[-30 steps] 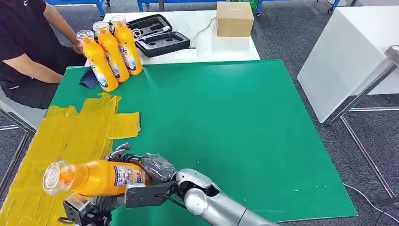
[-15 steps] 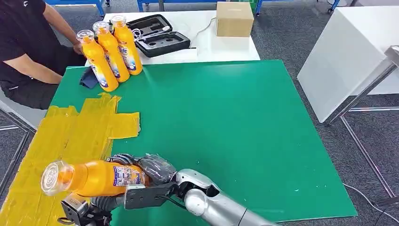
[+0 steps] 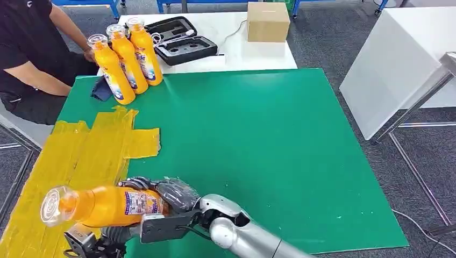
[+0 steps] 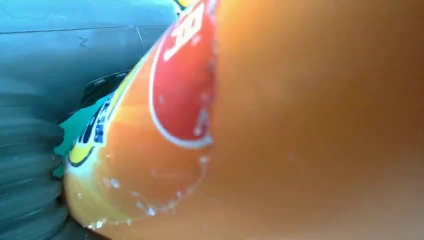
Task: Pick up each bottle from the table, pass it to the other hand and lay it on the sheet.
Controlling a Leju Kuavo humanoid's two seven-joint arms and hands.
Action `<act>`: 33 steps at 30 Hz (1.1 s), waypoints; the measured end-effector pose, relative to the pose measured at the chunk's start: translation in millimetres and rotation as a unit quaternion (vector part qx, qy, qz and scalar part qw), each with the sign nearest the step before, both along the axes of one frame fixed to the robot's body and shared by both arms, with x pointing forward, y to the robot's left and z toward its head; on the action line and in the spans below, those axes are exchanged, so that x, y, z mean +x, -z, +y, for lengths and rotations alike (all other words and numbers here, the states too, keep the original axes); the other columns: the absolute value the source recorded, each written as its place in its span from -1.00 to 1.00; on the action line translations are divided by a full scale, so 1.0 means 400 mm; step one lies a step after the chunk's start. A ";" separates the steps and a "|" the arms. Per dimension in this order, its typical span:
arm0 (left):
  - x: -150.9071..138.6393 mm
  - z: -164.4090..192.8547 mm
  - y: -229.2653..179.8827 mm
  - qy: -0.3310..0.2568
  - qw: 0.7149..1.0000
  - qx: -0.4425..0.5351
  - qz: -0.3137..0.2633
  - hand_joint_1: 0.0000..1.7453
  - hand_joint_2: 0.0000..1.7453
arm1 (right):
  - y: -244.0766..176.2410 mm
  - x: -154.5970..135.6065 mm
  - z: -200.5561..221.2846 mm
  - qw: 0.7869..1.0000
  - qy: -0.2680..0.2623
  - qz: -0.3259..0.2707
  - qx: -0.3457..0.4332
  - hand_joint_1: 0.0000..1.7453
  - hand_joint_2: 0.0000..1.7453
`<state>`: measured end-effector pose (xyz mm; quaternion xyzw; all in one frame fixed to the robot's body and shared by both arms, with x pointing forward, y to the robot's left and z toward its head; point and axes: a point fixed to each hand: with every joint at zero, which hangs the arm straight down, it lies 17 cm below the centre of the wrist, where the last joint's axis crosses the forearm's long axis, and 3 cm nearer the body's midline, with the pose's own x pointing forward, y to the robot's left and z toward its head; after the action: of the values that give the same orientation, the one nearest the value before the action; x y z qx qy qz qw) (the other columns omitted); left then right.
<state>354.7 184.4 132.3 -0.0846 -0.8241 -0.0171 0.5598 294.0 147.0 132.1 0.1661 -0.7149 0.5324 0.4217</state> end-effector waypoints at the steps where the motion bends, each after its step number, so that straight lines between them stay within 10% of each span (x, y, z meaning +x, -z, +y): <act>1: 0.000 0.005 -0.003 -0.004 1.000 0.002 -0.001 1.00 1.00 | -0.001 0.003 -0.003 1.000 0.005 -0.002 0.002 -1.00 -1.00; 13: 0.011 0.280 0.008 -0.205 0.961 0.183 -0.009 1.00 1.00 | -0.070 0.097 -0.162 0.993 0.091 -0.017 0.067 -1.00 -1.00; 28: -0.019 0.401 0.018 -0.256 0.943 0.213 0.001 1.00 1.00 | -0.099 0.120 -0.234 0.989 0.116 -0.030 0.084 -1.00 -1.00; 33: -0.042 0.495 0.006 -0.342 0.884 0.320 0.000 1.00 1.00 | -0.104 0.133 -0.260 0.988 0.126 -0.034 0.086 -1.00 -1.00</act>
<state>337.7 382.6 129.7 0.3859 -0.7514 -0.0877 0.5280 347.3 42.9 173.8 0.0921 -0.7871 0.4171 0.4451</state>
